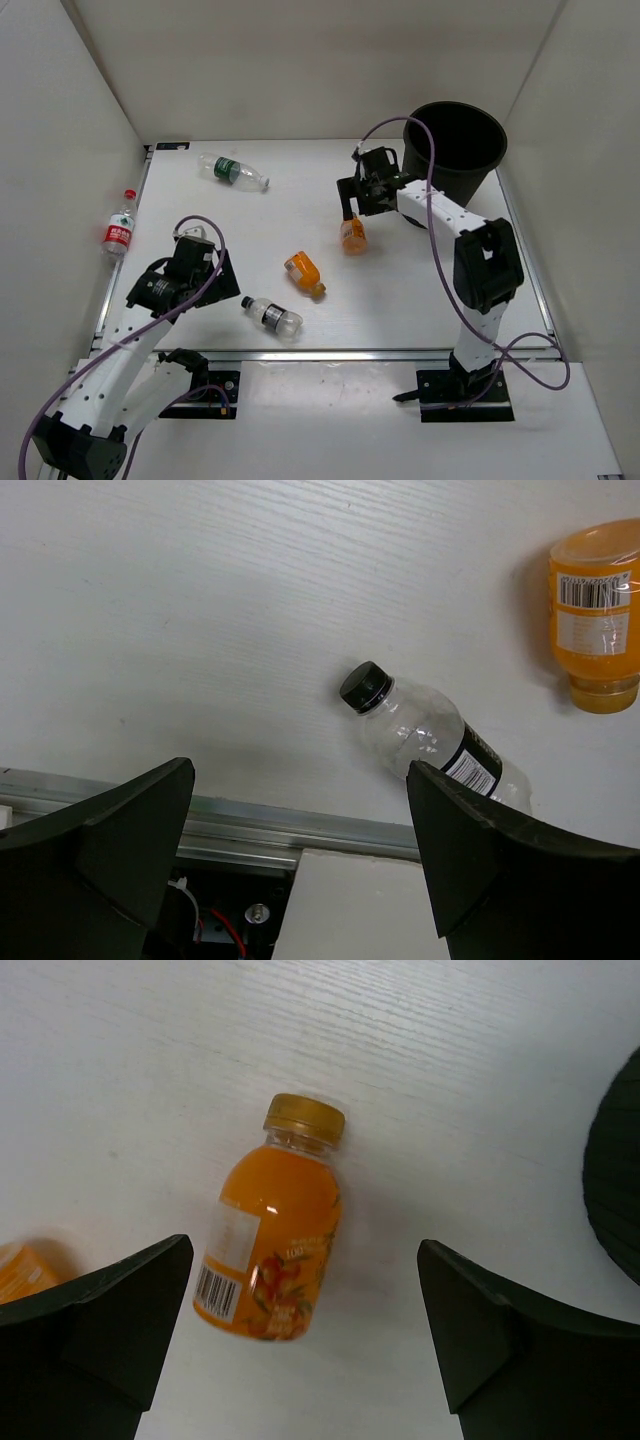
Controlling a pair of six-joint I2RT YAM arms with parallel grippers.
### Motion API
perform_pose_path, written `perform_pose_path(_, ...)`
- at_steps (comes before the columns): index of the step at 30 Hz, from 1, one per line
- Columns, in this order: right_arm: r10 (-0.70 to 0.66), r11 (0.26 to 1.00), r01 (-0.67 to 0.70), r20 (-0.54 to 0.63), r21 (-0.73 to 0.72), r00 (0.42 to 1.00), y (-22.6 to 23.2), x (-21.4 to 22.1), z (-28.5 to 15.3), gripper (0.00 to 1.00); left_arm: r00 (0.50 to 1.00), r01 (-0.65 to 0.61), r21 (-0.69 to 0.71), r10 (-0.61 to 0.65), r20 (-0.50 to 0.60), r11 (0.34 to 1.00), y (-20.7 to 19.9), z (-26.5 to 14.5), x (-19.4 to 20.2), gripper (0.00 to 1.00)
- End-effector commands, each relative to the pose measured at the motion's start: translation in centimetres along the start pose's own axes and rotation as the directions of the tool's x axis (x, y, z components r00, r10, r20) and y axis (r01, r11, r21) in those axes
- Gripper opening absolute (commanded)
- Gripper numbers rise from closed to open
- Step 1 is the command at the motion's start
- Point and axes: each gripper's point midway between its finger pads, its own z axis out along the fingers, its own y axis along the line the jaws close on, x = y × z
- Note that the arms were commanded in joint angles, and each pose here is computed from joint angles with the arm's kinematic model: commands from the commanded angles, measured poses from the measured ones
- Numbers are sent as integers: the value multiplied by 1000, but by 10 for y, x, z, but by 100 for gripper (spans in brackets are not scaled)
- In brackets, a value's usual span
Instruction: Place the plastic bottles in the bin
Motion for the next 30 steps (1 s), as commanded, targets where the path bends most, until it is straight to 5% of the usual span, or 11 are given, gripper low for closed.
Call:
perform_pose_path(1, -10, 1000, 10, 30, -17, 1000, 21, -17, 12, 92, 1000, 25, 26, -24, -20, 999, -6, 3, 7, 98)
perform_pose_path(6, -8, 998, 11, -47, 66, 999, 23, 18, 43, 91, 999, 47, 38, -46, -24, 998, -10, 3, 9, 99)
perform_pose_path(9, 23, 997, -17, -78, 75, 997, 24, 35, 52, 82, 998, 55, 35, -54, -38, 998, -8, 5, 16, 98)
perform_pose_path(18, 25, 996, -31, 74, 80, 997, 22, -1, 19, 34, 998, 59, 29, -58, -33, 998, -9, 5, 13, 98)
perform_pose_path(24, -31, 996, 58, 330, -72, 944, 61, -91, -84, 14, 997, 60, 62, -58, -45, 996, -17, 10, 18, 99)
perform_pose_path(30, -94, 994, 38, 595, 107, 798, 36, -166, -205, 14, 996, 58, 66, -53, -77, 996, -25, 21, 25, 99)
